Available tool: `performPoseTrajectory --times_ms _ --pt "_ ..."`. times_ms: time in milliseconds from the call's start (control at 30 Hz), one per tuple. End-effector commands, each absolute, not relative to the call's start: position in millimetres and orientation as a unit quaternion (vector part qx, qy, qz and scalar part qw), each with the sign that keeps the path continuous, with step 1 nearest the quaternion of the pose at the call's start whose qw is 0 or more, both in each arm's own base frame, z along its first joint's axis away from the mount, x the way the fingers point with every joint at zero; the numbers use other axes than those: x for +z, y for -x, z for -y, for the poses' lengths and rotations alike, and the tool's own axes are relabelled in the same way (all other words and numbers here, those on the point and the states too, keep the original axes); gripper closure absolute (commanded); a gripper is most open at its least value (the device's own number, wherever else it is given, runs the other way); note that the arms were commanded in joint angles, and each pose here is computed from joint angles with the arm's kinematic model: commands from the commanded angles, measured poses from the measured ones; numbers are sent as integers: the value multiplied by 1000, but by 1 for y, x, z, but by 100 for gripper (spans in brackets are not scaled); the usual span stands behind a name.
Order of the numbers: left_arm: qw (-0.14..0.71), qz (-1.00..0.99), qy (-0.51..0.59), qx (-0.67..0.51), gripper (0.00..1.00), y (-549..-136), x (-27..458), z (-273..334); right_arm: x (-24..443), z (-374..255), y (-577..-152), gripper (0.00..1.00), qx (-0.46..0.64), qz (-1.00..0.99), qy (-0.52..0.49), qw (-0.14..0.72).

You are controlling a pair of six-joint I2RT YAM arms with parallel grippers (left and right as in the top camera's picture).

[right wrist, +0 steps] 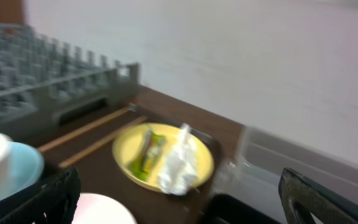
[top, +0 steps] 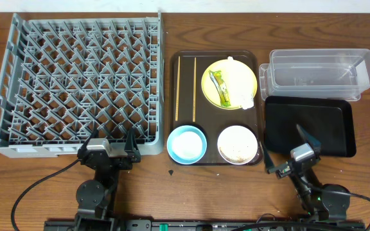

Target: Sort waste into correct bins and load items into the dishwasher

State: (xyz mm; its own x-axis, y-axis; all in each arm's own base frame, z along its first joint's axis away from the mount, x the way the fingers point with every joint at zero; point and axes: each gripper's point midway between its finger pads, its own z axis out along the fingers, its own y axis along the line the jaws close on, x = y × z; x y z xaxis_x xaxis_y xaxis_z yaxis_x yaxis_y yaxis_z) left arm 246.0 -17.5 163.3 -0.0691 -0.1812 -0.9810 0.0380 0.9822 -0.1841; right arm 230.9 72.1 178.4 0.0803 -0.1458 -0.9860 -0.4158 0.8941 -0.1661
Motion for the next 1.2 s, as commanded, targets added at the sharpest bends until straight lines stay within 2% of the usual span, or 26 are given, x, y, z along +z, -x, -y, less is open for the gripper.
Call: performPoseTrajectory --times_ms 0,167,333,500,633,733,800,867,967,1067,1167 --pt "702 -706 37 -88 2 -242 195 20 206 -89 -217 1 152 -647 228 712" --pt "698 -710 37 -87 2 -235 247 20 255 -85 -215 1 148 -654 215 710" --pt "603 -791 12 -104 2 -241 296 35 300 -83 -245 1 196 -755 163 605" --pt "501 -860 10 -102 2 -247 307 40 313 -82 -282 1 220 -839 129 481" --pt "441 -892 13 -94 2 -249 301 40 315 -84 -313 1 242 -869 104 419" --pt "409 -908 14 -90 2 -247 287 40 303 -95 -327 1 296 -876 74 373" --pt "390 -916 10 -99 2 -241 281 43 291 -114 -337 1 341 -871 88 342" --pt "386 -916 6 -108 2 -239 280 47 276 -123 -336 1 334 -883 92 315" --pt "384 -916 1 -121 2 -238 280 52 236 -133 -331 1 249 -925 99 269" --pt "384 -915 1 -121 2 -238 281 52 195 -139 -324 1 106 -960 117 231" --pt "383 -916 1 -121 2 -238 280 51 181 -156 -329 1 61 -961 131 234"
